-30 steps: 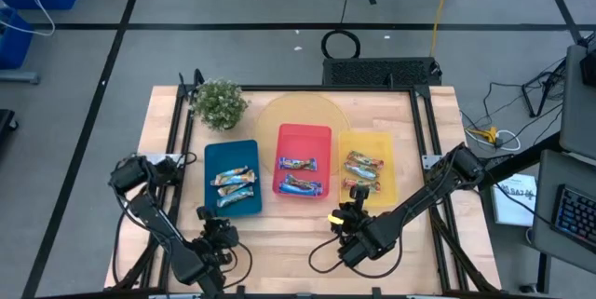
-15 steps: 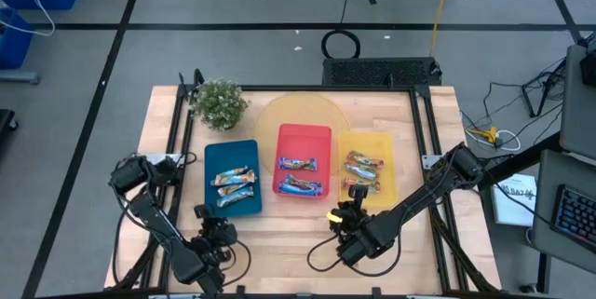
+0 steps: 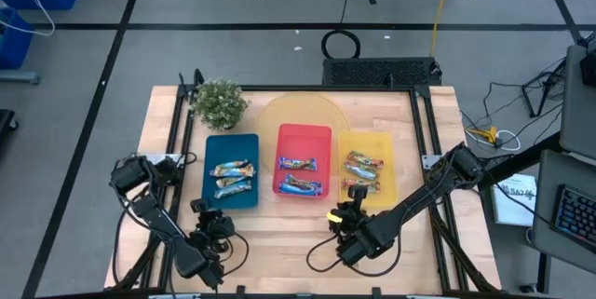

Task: Pick and place Granola Bars by type
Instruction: Return to Home Position

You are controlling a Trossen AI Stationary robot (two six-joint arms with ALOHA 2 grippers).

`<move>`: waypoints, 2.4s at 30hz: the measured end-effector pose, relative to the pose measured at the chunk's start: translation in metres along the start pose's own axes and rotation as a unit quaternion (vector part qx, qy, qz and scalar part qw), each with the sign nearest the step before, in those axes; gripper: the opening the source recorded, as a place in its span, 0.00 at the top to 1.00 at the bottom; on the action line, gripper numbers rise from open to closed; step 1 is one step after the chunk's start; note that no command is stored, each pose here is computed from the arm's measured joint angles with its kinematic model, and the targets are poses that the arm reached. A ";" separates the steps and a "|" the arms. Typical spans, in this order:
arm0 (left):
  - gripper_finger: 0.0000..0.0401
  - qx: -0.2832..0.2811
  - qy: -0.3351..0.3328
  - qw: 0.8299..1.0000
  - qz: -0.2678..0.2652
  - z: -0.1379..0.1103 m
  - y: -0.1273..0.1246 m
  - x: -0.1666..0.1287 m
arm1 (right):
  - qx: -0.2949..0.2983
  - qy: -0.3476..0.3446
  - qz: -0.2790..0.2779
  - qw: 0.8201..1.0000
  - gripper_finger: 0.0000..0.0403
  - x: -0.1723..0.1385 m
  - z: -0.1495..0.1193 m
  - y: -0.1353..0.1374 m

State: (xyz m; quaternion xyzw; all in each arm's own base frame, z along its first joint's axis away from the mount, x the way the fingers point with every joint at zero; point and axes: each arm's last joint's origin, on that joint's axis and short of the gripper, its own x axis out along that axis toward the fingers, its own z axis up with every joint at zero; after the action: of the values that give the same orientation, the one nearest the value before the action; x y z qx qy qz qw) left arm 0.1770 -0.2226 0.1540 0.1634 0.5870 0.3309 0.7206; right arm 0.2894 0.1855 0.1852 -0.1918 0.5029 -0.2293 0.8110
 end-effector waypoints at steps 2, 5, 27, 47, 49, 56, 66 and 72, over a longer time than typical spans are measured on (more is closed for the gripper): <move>0.88 0.004 -0.001 1.000 0.004 -0.001 0.001 0.001 | 0.002 -0.001 0.001 1.000 1.00 0.000 0.000 0.000; 0.88 0.014 -0.003 1.000 0.001 0.000 0.000 0.001 | -0.002 -0.002 0.003 1.000 1.00 -0.001 0.000 0.001; 0.99 0.140 -0.335 0.928 -0.082 0.040 0.095 -0.070 | 0.010 -0.379 0.264 0.887 1.00 -0.023 -0.014 -0.101; 0.99 0.056 -0.585 0.751 -0.301 0.064 0.226 0.033 | 0.097 -0.399 0.226 0.884 1.00 0.022 -0.093 -0.167; 1.00 0.039 -0.589 0.753 -0.292 0.051 0.227 0.038 | 0.101 -0.411 0.229 0.877 1.00 0.019 -0.101 -0.169; 1.00 0.032 -0.638 0.719 -0.273 0.006 0.229 0.048 | 0.127 -0.471 0.232 0.842 1.00 0.010 -0.131 -0.180; 1.00 -0.002 -0.690 0.679 -0.250 -0.031 0.246 0.053 | 0.148 -0.497 0.227 0.824 1.00 0.016 -0.160 -0.195; 1.00 -0.014 -0.701 0.663 -0.261 -0.037 0.247 0.054 | 0.182 -0.495 0.255 0.811 1.00 0.019 -0.174 -0.195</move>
State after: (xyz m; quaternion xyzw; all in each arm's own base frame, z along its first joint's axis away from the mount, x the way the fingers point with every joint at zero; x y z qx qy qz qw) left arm 0.0762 -0.0126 0.2591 0.1772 -0.0775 -0.0755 0.9782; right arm 0.1043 0.0004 0.2043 0.0072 0.0136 0.0241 0.9996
